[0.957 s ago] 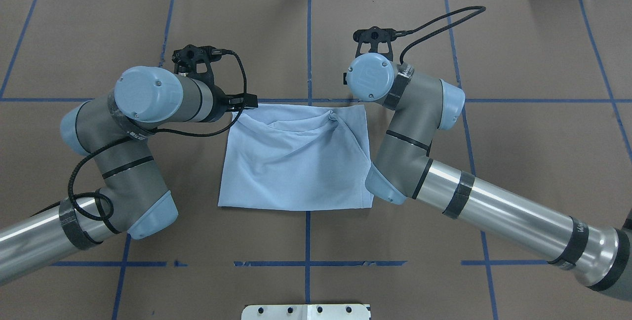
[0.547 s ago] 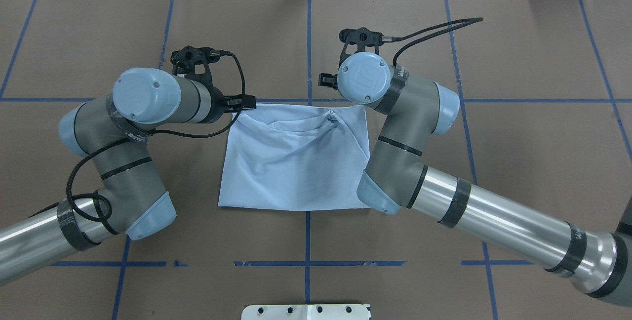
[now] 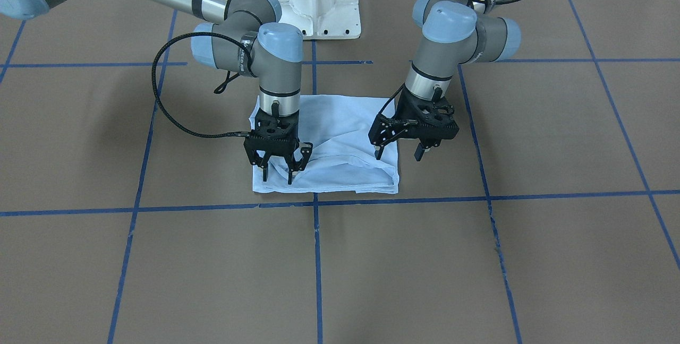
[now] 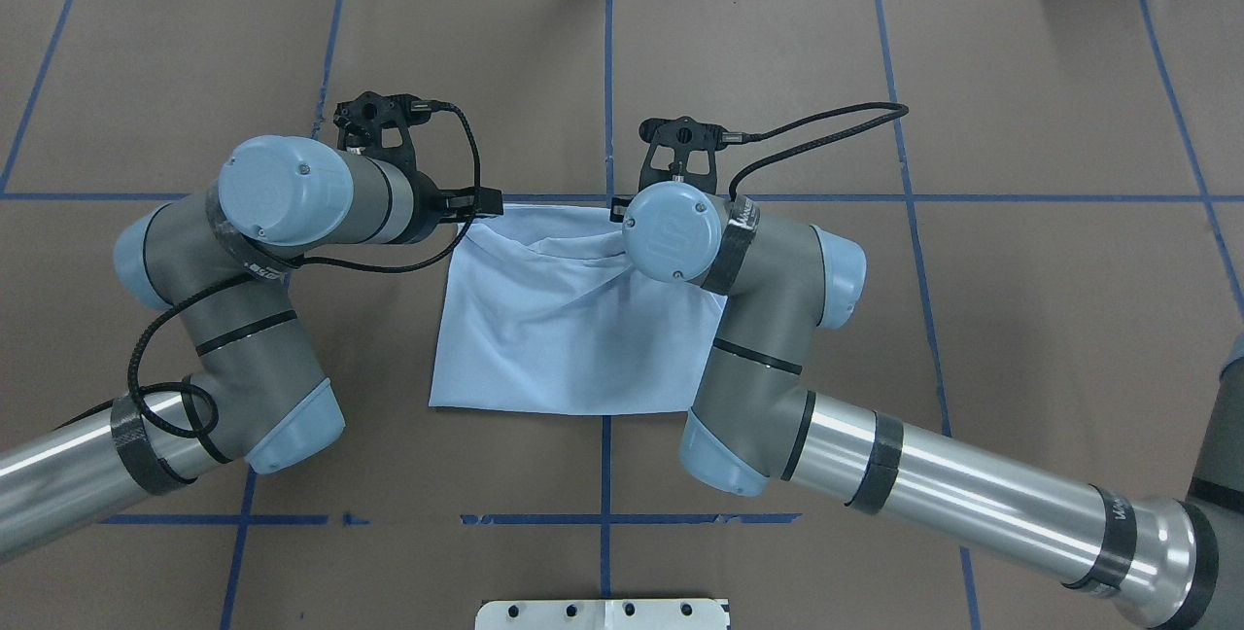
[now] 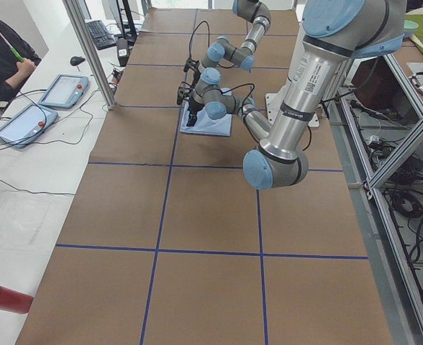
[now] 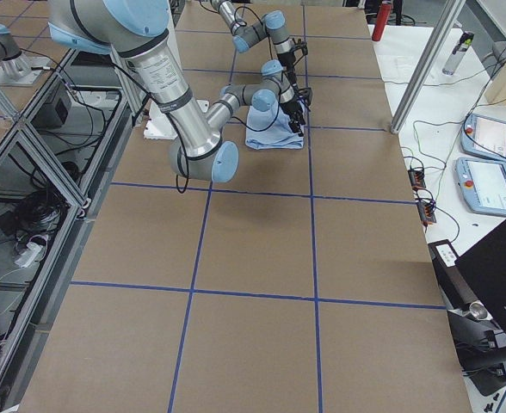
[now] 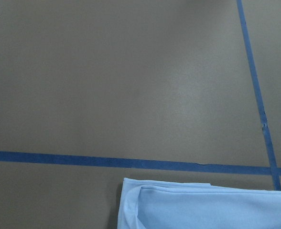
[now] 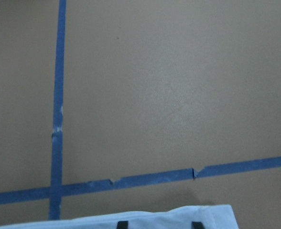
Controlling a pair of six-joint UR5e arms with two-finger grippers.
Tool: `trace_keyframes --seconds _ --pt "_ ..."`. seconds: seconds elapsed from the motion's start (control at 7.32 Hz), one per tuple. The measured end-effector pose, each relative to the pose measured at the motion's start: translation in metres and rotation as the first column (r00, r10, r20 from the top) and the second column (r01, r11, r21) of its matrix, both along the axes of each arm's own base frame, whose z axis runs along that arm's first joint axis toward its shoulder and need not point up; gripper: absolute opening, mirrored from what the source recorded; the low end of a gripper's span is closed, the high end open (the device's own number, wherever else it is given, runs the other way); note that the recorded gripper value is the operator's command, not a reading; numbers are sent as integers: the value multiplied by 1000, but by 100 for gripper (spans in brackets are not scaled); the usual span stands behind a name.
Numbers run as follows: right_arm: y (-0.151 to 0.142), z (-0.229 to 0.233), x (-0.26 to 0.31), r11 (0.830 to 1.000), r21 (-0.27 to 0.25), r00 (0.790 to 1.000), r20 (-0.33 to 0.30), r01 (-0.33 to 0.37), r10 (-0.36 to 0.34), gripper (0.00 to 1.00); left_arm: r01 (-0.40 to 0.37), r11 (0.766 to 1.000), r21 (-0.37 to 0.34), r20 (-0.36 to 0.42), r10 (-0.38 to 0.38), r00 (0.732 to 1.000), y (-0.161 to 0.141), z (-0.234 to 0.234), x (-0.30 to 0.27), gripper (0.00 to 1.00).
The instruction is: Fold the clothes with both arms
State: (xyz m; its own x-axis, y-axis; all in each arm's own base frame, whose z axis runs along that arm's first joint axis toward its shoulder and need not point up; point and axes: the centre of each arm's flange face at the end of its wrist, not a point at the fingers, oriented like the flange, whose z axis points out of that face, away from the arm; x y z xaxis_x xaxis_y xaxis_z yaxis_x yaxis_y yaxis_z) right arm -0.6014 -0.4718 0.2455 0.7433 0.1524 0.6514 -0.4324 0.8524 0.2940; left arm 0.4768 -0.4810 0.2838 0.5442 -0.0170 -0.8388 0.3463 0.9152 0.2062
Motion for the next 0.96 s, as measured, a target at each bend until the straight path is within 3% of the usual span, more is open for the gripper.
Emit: trace_keyframes --seconds 0.96 --pt "17 4 -10 996 64 996 -68 54 -49 51 2 1000 -6 1 -2 1000 0 2 1 100"
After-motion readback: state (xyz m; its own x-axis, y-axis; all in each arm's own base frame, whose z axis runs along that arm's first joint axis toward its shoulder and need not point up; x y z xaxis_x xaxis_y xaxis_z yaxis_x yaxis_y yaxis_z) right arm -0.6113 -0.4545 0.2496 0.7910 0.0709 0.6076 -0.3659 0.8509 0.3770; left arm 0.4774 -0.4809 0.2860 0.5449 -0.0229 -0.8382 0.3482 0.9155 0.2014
